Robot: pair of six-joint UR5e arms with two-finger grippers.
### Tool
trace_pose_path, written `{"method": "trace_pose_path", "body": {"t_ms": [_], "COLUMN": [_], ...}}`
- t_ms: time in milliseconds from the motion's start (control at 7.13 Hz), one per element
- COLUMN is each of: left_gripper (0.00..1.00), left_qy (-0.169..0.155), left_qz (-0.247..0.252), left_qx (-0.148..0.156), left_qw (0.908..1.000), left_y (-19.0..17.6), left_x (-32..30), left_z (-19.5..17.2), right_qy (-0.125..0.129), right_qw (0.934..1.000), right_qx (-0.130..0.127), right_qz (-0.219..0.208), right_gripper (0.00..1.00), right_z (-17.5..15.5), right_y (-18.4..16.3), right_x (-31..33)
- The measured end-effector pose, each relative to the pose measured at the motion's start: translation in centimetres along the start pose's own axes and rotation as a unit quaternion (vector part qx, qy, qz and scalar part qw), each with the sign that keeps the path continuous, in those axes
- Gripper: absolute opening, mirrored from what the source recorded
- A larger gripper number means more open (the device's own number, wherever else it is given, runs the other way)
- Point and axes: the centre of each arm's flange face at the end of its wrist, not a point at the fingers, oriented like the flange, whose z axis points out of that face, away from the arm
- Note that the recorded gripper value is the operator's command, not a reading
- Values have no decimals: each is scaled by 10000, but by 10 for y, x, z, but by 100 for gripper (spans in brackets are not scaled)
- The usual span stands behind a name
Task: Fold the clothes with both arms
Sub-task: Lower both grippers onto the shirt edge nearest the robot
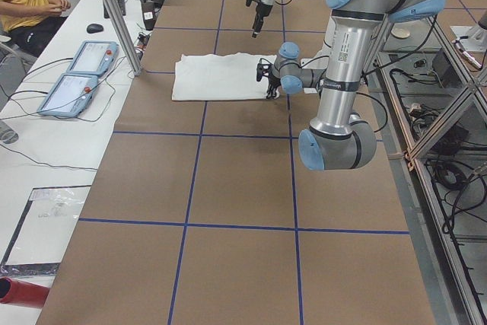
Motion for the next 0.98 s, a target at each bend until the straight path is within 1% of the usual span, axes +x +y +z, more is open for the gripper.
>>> {"method": "trace_pose_path", "body": {"t_ms": [140,281,421,561,701,982], "left_gripper": [0,0,0,0,0,0], "left_qy": [21,38,52,64,66,67], "left_qz": [-3,-5,-6,-7,-8,-8], "left_qx": [8,16,32,71,119,173], "left_qw": [10000,10000,10000,10000,9999,9998], "left_y": [-1,-2,-2,-3,-4,-5], "left_x": [1,3,4,5,5,5], "left_z": [-2,-3,-4,-6,-7,-8], "right_qy": [27,106,225,332,439,681], "right_qw": [9974,9914,9847,9780,9726,9657], "right_qx": [-88,-130,-155,-177,-175,-114], "right_qz": [711,1299,1722,2053,2277,2505], "right_gripper": [82,82,83,83,83,82], "right_z": [7,18,31,42,49,57], "right_y": [25,53,78,95,106,118], "right_x": [-4,-5,-4,-4,-9,-31]}}
